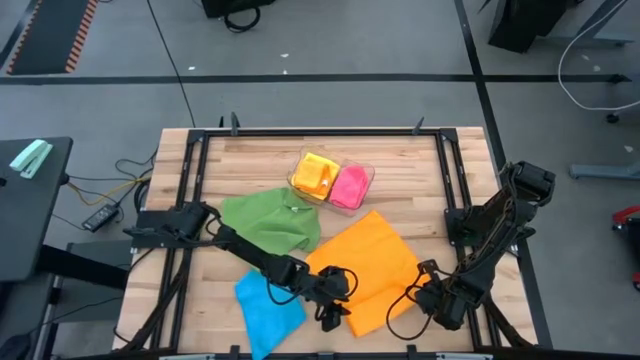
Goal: Fold microfiber towels
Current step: Fold the orange microfiber cloth
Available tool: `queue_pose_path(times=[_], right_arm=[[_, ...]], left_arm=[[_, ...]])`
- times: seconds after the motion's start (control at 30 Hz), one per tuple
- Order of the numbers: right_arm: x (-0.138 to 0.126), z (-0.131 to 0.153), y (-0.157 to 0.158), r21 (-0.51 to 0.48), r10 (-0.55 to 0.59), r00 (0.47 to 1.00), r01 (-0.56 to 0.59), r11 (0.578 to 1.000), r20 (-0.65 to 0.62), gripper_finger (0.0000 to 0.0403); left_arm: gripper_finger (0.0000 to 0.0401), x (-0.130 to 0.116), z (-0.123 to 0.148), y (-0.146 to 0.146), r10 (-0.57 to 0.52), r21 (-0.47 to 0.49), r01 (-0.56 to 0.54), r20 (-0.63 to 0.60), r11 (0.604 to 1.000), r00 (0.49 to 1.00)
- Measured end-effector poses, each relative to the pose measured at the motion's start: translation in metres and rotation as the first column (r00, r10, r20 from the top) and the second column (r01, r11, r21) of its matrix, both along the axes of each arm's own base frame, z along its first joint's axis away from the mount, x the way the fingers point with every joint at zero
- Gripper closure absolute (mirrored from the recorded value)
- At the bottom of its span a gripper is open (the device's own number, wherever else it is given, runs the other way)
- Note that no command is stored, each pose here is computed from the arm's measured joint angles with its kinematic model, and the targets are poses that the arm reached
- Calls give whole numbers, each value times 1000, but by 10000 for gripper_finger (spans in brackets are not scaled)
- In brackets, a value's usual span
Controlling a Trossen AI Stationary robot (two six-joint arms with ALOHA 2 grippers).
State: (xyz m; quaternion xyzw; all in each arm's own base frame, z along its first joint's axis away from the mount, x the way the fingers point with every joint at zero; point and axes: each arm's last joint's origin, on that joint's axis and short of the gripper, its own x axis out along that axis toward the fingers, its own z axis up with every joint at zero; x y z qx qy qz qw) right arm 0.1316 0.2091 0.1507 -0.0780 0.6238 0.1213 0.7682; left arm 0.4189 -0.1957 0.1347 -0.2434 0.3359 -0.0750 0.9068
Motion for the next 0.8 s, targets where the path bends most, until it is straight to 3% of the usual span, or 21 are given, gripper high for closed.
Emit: queue_pose_path(times=[0.8], right_arm=[[0, 0, 0, -4, -3, 1000, 3, 1000, 9, 366]], left_arm=[[229, 2, -20, -4, 41, -71, -43, -38, 997, 998]])
